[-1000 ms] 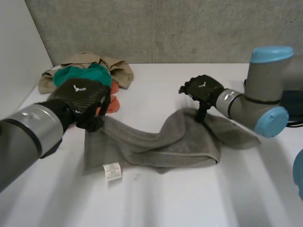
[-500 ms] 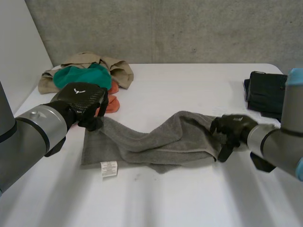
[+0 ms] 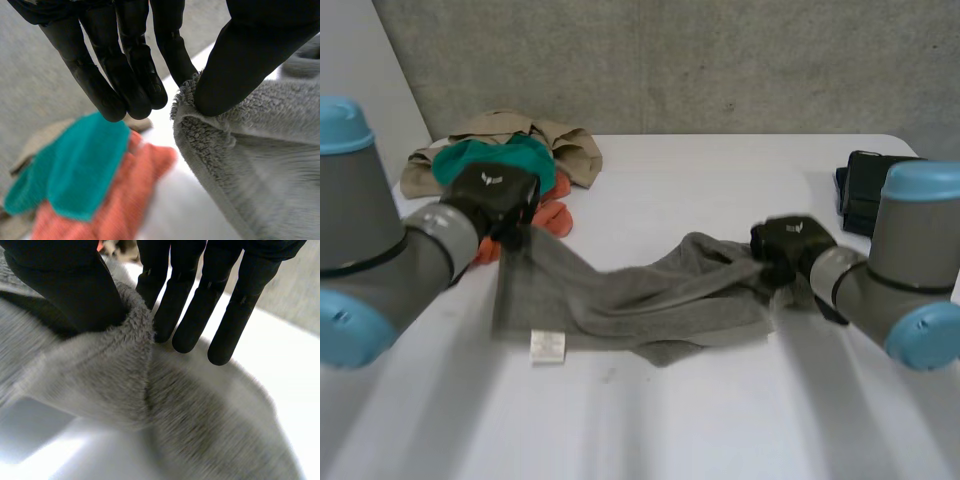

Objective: Fold the laundry.

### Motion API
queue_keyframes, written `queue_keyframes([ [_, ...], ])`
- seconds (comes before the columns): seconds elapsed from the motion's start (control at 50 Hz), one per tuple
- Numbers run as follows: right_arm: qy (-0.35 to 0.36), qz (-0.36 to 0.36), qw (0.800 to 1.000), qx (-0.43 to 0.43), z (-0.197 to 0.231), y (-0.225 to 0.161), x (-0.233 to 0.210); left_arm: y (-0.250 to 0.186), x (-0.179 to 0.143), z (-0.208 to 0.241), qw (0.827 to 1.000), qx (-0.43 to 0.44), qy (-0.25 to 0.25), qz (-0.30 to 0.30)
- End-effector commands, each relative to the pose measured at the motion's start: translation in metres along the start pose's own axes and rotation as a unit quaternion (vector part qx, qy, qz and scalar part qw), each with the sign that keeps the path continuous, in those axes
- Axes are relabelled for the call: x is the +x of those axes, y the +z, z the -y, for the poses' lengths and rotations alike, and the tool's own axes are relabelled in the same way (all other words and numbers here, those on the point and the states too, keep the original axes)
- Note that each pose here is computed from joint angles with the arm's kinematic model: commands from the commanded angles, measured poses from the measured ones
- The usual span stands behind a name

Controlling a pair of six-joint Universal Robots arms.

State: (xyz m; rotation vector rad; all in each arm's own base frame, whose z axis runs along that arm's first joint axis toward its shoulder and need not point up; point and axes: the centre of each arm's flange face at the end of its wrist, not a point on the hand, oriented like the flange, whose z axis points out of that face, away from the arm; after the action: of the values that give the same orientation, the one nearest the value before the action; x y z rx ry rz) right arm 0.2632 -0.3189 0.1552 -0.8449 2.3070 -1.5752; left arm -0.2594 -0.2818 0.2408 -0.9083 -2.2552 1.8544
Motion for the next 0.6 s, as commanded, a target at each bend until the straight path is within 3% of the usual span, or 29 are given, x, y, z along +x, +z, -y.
queue_keyframes([
  [0.02,-0.105,-0.03,0.984,0.14,0.076,0.023,0.019,0.057,-0.03,0.057,0.99,0.121,0.047,0.059],
  [0.08,-0.138,-0.065,0.966,0.211,0.115,0.026,0.031,0.061,-0.043,0.097,0.977,0.185,0.056,0.091],
  [0.16,-0.166,-0.15,0.909,0.353,0.183,0.017,0.056,0.041,-0.066,0.164,0.942,0.293,0.048,0.155],
  [0.18,-0.168,-0.184,0.879,0.407,0.206,0.009,0.066,0.03,-0.071,0.183,0.93,0.323,0.04,0.17],
  [0.22,-0.164,-0.204,0.854,0.45,0.224,0.0,0.071,0.019,-0.073,0.195,0.922,0.342,0.03,0.181],
  [0.26,-0.156,-0.208,0.844,0.469,0.234,-0.009,0.074,0.009,-0.07,0.2,0.921,0.344,0.017,0.182],
  [0.32,-0.148,-0.192,0.858,0.453,0.229,-0.011,0.071,0.002,-0.066,0.196,0.926,0.333,0.011,0.177],
  [0.4,-0.131,-0.164,0.895,0.392,0.202,-0.01,0.069,0.003,-0.052,0.163,0.95,0.273,0.006,0.153],
  [0.48,-0.114,-0.146,0.928,0.324,0.161,-0.015,0.07,0.002,-0.031,0.107,0.975,0.184,0.007,0.122],
  [0.6,-0.097,-0.118,0.964,0.22,0.09,-0.019,0.067,-0.003,-0.01,0.034,0.992,0.075,0.004,0.102],
])
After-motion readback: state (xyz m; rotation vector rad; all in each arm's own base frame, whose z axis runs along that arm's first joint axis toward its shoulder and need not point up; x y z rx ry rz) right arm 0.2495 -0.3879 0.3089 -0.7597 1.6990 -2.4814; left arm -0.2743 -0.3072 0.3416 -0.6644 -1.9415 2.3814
